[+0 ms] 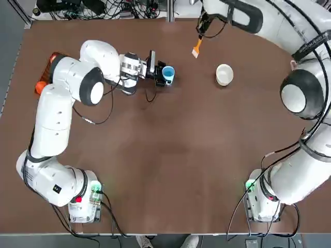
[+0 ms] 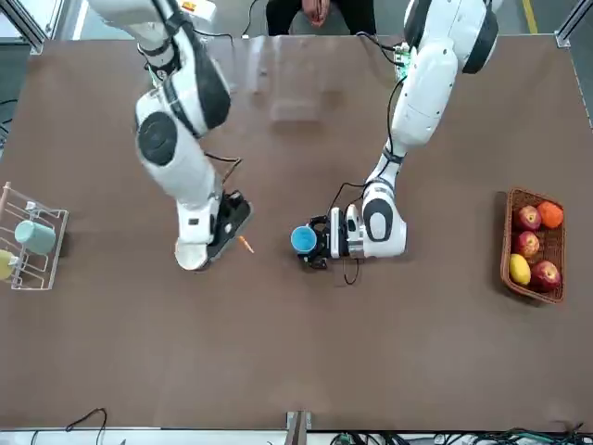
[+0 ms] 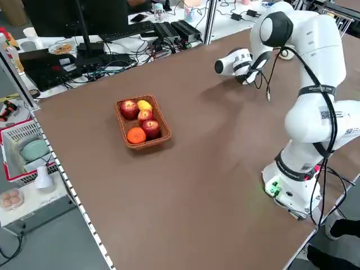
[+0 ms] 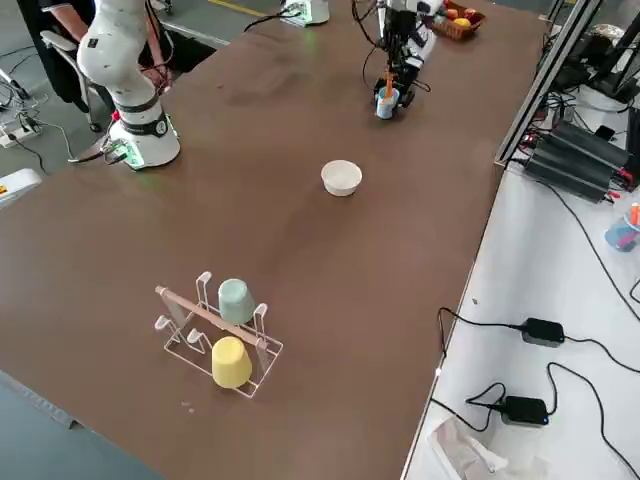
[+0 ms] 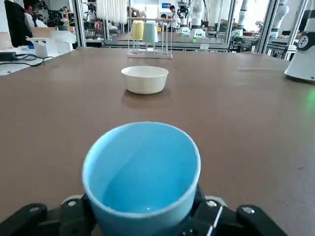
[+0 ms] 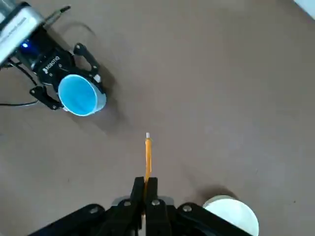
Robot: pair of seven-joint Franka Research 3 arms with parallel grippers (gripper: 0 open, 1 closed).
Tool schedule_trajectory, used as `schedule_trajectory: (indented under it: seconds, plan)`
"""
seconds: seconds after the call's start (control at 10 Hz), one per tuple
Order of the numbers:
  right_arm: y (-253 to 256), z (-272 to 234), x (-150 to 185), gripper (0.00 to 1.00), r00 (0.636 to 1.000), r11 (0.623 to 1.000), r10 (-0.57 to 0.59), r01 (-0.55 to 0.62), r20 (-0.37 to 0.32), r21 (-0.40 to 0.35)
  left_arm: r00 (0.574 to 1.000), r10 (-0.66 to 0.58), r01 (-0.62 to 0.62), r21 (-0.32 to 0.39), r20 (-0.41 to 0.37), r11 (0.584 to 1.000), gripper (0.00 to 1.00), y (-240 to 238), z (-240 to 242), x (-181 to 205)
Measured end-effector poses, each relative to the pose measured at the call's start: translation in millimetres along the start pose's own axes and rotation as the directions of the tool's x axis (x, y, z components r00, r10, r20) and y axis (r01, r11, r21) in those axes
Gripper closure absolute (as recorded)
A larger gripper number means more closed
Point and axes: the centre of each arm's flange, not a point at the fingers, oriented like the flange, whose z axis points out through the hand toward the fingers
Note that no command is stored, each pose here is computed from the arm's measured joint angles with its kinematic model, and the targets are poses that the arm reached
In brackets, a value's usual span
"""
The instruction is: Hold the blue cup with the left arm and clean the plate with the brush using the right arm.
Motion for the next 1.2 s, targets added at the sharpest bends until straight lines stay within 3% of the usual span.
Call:
schedule_trajectory:
  seconds: [0.5,1.2]
  plan:
    - [-82.6,49.2,46.8,0.96,0.999,0.996,-0.045,0.045,0.002,-0.081,1.0,0.0,0.0,0.0,0.0,1.0,0.32,0.2,0.3,0.1]
    - [-136.8,69.3,64.3,0.96,1.0,0.994,0.004,-0.006,-0.014,-0.108,1.0,-0.001,0.001,0.001,-0.001,1.0,0.32,-0.1,-0.2,0.0]
